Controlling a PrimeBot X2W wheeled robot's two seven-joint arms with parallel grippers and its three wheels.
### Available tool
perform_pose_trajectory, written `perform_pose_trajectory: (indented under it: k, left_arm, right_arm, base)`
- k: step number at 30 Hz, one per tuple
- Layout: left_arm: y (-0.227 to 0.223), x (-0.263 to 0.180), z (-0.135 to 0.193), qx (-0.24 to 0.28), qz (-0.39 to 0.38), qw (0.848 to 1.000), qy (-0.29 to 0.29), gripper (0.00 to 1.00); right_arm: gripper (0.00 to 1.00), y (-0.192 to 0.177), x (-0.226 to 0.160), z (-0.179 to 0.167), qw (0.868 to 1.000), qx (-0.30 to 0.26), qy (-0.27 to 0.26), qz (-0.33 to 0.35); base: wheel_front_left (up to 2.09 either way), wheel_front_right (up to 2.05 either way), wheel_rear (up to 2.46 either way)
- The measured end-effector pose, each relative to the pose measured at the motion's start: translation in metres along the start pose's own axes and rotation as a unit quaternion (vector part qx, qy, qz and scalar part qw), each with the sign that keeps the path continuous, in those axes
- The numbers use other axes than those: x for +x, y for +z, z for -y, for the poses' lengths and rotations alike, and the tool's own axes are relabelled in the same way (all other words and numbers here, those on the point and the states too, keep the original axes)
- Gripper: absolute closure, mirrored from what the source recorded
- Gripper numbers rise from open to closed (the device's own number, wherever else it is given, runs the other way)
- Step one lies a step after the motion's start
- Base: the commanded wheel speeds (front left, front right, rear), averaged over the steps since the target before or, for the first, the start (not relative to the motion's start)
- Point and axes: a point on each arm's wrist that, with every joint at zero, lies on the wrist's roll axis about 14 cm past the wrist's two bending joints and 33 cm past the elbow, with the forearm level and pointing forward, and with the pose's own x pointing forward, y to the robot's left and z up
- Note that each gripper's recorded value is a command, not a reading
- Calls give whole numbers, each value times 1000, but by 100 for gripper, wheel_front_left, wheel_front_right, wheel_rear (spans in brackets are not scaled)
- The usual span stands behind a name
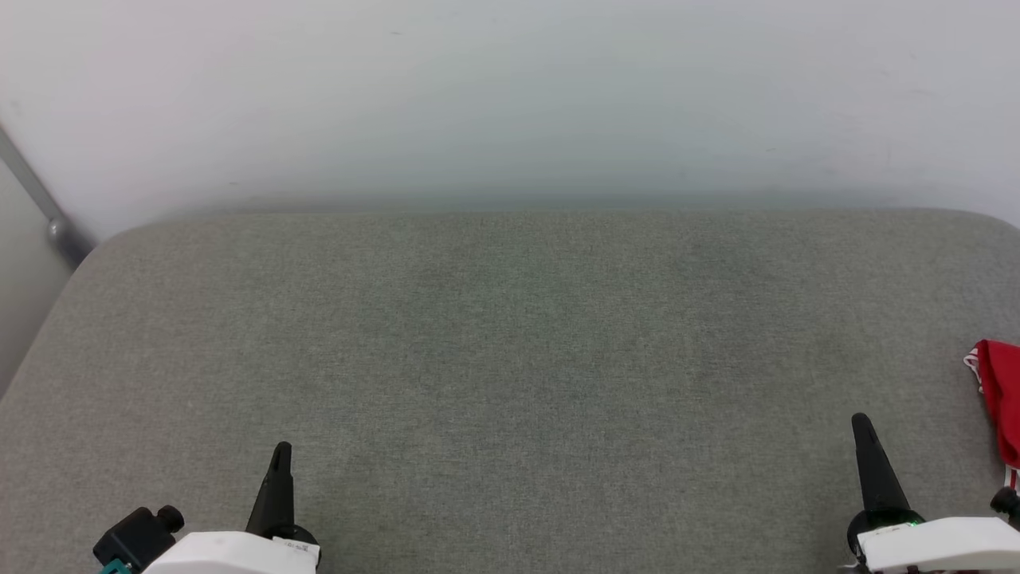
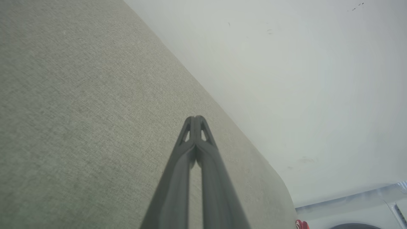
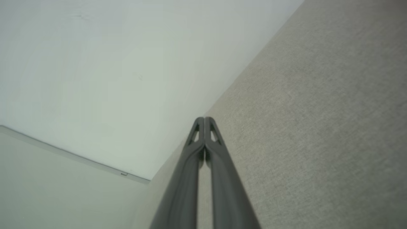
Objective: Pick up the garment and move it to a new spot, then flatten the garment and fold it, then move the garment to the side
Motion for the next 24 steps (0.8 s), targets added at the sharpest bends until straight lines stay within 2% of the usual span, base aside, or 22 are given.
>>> perform_pose_trajectory:
  k: [24]
  left_arm:
    - [4,15,6,-130,-9,991,-10,100]
  right_arm:
    - [100,1,12,-2,993,118,-2,-8]
  base:
    - [0,0,0]
